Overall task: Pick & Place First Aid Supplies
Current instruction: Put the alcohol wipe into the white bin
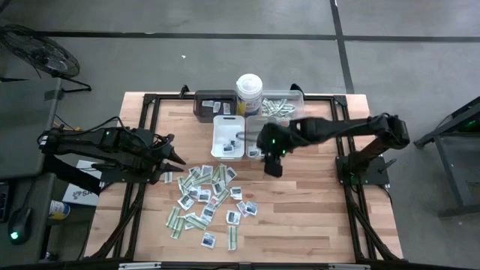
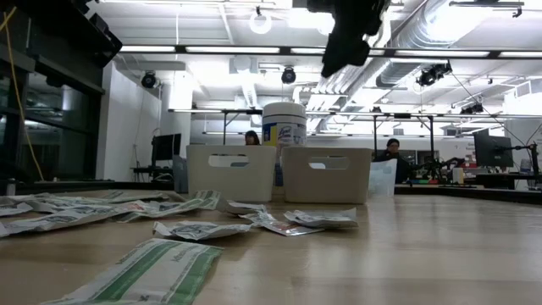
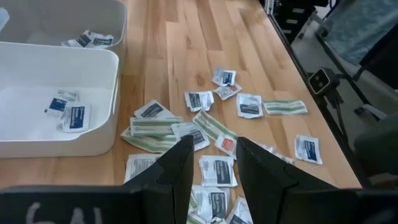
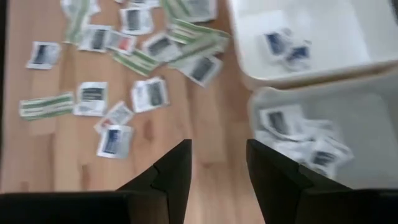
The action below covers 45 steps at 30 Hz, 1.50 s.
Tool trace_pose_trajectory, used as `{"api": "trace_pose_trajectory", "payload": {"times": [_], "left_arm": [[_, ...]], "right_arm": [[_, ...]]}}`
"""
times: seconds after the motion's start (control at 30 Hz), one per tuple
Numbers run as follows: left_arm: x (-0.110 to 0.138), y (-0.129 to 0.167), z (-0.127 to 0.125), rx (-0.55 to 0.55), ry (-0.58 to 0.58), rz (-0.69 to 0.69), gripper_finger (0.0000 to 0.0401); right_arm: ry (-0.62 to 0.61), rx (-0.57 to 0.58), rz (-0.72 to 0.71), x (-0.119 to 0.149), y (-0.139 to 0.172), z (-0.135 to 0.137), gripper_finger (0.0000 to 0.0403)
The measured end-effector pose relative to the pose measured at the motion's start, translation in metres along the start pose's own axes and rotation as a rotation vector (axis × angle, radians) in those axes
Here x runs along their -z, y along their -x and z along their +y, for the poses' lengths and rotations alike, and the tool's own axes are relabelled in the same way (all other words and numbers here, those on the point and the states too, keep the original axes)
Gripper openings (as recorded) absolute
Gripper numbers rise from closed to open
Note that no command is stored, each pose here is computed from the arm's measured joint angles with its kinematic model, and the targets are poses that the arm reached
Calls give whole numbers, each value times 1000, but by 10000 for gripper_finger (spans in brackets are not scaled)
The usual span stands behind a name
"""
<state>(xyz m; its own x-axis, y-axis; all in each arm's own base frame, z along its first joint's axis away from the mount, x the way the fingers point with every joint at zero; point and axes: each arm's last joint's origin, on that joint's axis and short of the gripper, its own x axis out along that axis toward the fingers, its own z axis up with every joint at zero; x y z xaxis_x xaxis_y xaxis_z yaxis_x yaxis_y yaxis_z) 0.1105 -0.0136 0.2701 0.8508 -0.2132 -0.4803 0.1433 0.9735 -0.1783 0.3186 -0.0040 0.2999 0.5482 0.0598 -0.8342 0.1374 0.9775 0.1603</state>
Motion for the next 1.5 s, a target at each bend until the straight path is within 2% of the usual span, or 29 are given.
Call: {"api": "trace_pose_trajectory", "payload": {"times": [0.17, 0.4, 0.8, 0.97, 1.23, 1.33, 1.5], "left_arm": [[0, 0, 0, 1, 0, 2, 119], [1, 0, 0, 1, 1, 5, 119], [3, 0, 0, -3, 4, 30, 119], [3, 0, 0, -3, 4, 30, 119], [4, 0, 1, -5, -12, 45, 119], [4, 0, 1, -5, -14, 45, 119], [4, 0, 1, -6, -20, 45, 119]], "right_arm": [[46, -35, -21, 4, -14, 40, 146], [104, -45, 30, 19, -49, 88, 145], [28, -128, 168, 47, -118, 131, 142], [-143, -60, 223, 58, -140, 132, 142], [-309, 57, 155, 58, -143, 131, 142], [-447, 69, 150, 59, -143, 132, 142], [-768, 130, 179, 63, -142, 130, 142]]}}
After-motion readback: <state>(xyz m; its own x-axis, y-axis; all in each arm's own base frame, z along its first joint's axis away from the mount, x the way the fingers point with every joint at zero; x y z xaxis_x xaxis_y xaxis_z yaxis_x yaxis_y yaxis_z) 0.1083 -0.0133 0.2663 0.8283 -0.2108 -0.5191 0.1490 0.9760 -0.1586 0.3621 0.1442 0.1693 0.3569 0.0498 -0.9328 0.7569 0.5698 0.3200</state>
